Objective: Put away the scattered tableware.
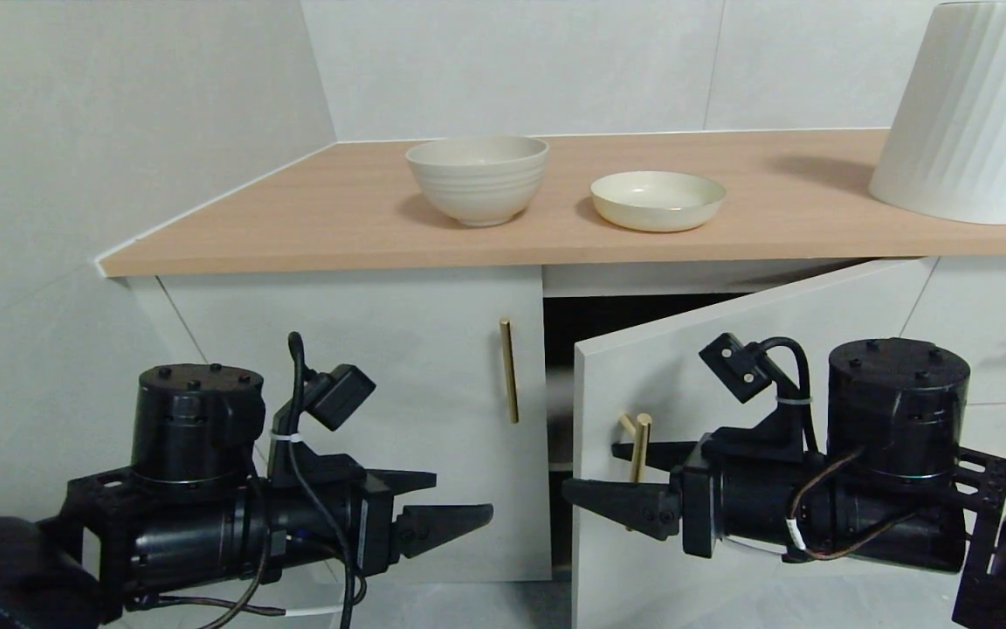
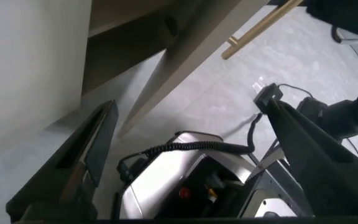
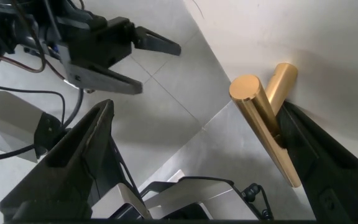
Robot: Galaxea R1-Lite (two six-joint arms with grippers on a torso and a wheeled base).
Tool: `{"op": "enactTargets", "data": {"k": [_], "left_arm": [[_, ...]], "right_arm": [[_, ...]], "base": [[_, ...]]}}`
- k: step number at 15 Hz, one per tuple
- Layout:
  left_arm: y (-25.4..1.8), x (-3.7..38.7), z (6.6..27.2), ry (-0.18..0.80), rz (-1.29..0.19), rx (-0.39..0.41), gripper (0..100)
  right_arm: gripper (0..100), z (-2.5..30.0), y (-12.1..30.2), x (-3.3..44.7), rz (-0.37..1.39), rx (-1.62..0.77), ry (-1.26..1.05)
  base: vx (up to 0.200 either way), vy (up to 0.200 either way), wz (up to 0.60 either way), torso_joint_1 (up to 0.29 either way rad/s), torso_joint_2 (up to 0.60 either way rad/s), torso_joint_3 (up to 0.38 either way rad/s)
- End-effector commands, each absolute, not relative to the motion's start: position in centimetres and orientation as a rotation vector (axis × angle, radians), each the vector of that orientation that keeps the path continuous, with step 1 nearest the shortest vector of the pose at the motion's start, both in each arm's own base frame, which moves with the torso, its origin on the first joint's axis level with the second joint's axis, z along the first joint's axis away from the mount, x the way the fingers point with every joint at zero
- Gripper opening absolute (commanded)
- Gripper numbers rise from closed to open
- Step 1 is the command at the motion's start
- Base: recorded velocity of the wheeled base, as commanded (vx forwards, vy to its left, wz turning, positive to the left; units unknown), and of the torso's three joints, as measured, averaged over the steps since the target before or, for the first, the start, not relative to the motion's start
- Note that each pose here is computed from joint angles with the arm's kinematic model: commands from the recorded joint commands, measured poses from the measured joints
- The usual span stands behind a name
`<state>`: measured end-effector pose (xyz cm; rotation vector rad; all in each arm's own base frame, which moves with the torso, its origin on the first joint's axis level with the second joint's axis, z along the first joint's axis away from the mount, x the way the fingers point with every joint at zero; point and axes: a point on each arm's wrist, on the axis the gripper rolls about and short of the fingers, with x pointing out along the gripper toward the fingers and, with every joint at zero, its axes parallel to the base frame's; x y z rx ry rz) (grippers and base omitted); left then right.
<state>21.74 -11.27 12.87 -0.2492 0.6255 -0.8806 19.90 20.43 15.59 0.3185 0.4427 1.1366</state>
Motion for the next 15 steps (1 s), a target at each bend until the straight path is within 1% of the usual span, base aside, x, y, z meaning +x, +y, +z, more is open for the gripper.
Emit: {"op": "enactTargets", "data": {"k": [1, 8, 10, 11, 15], "left_arm": [[-11.4, 21.8, 12.6, 0.636, -0.883, -0.249, 0], [-12.4, 22.0, 13.1, 0.615, -0.907, -0.231, 0], [-12.9, 22.9, 13.3, 0.584, -0.914, -0.237, 0], [-13.6, 24.2, 13.3, 0.542, -0.927, -0.236, 0], [-17.5, 27.4, 11.9, 0.499, -0.996, -0.217, 0]], "right_arm": [[100, 15.5, 20.4, 19.9, 1.135, 0.318, 0.446], [100, 15.5, 20.5, 19.7, 1.140, 0.316, 0.449], [100, 15.6, 20.5, 19.7, 1.141, 0.318, 0.447], [100, 15.5, 20.5, 19.7, 1.141, 0.316, 0.448], [100, 15.7, 20.5, 19.5, 1.147, 0.318, 0.442]], "base": [[0.000, 0.000, 0.00, 0.000, 0.00, 0.000], [0.000, 0.000, 0.00, 0.000, 0.00, 0.000], [0.000, 0.000, 0.00, 0.000, 0.00, 0.000], [0.000, 0.000, 0.00, 0.000, 0.00, 0.000], [0.000, 0.000, 0.00, 0.000, 0.00, 0.000]]}}
